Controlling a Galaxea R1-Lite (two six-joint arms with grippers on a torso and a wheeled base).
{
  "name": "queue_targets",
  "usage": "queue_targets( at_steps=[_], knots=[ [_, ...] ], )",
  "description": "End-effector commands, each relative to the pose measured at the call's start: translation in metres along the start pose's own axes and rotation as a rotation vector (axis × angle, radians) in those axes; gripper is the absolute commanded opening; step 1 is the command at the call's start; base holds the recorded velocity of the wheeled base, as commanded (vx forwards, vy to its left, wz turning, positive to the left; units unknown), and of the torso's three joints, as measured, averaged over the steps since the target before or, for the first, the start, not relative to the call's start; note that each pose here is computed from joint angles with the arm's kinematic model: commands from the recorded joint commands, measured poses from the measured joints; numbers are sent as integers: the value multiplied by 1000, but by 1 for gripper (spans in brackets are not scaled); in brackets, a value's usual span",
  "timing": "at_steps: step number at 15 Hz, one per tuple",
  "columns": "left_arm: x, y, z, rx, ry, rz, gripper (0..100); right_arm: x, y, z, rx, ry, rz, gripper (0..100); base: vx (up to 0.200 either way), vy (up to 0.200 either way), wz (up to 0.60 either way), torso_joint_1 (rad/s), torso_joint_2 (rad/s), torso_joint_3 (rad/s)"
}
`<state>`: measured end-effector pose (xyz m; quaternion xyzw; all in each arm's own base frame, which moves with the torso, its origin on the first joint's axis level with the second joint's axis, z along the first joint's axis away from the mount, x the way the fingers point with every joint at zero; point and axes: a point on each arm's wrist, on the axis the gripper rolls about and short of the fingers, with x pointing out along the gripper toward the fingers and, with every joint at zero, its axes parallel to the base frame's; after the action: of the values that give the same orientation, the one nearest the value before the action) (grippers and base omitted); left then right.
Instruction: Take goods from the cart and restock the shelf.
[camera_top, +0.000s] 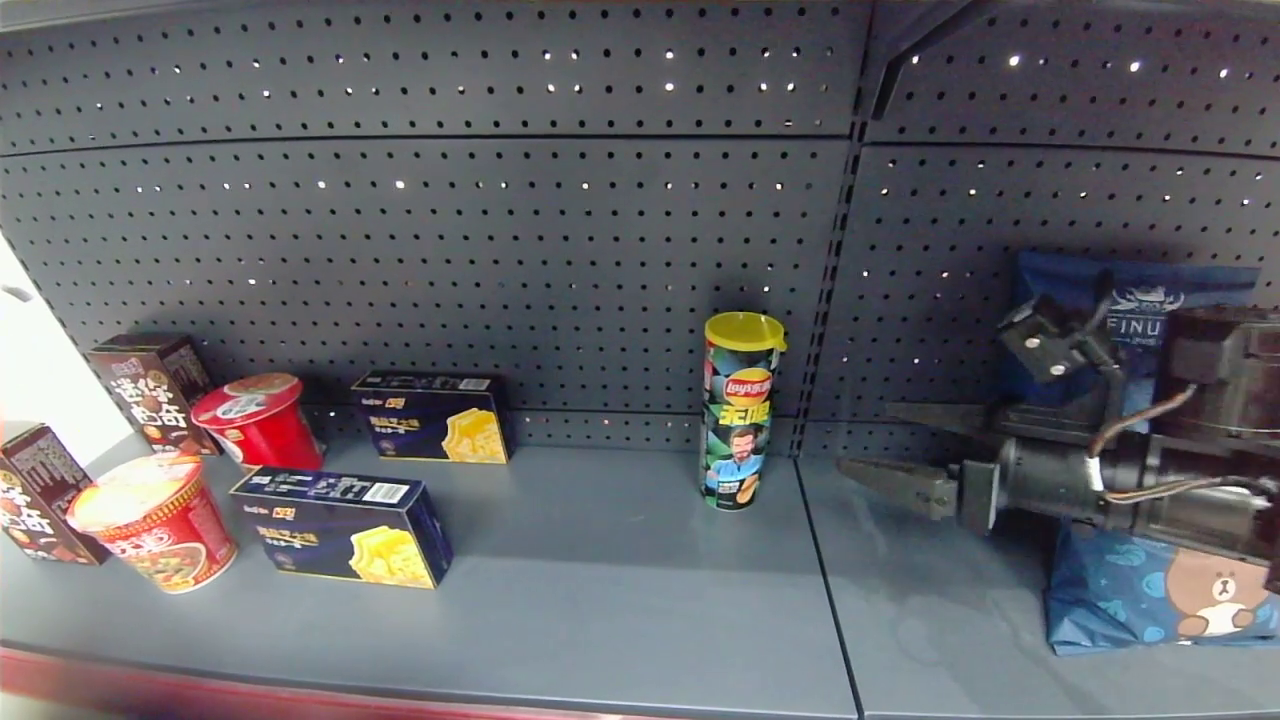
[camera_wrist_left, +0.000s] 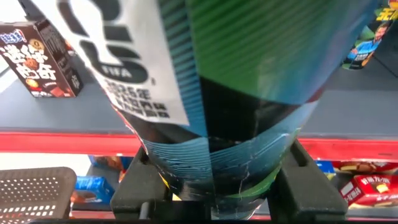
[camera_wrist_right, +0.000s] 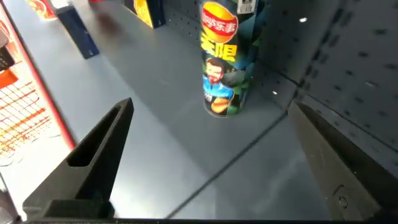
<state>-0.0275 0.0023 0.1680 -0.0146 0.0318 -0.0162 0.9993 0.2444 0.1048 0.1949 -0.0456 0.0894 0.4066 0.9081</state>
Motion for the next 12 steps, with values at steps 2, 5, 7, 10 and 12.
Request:
queue_targets(
  at_steps=[2, 5, 7, 10, 12],
  knots=[
    [-1, 0, 1, -1, -7, 15, 0, 54, -23, -30, 26, 82, 40, 100, 0, 0, 0, 0, 0, 0],
    [-2, 0, 3, -1, -15, 21, 0, 74, -35, -36, 30, 71, 92, 100, 0, 0, 0, 0, 0, 0],
    [-2, 0, 4, -1, -19, 19, 0, 88, -38, -38, 29, 71, 105, 100, 0, 0, 0, 0, 0, 0],
    [-3, 0, 5, -3, -21, 19, 0, 116, -43, -41, 22, 61, 133, 100, 0, 0, 0, 0, 0, 0],
    [-3, 0, 5, -3, -21, 19, 0, 130, -44, -42, 19, 57, 144, 100, 0, 0, 0, 0, 0, 0]
  ],
)
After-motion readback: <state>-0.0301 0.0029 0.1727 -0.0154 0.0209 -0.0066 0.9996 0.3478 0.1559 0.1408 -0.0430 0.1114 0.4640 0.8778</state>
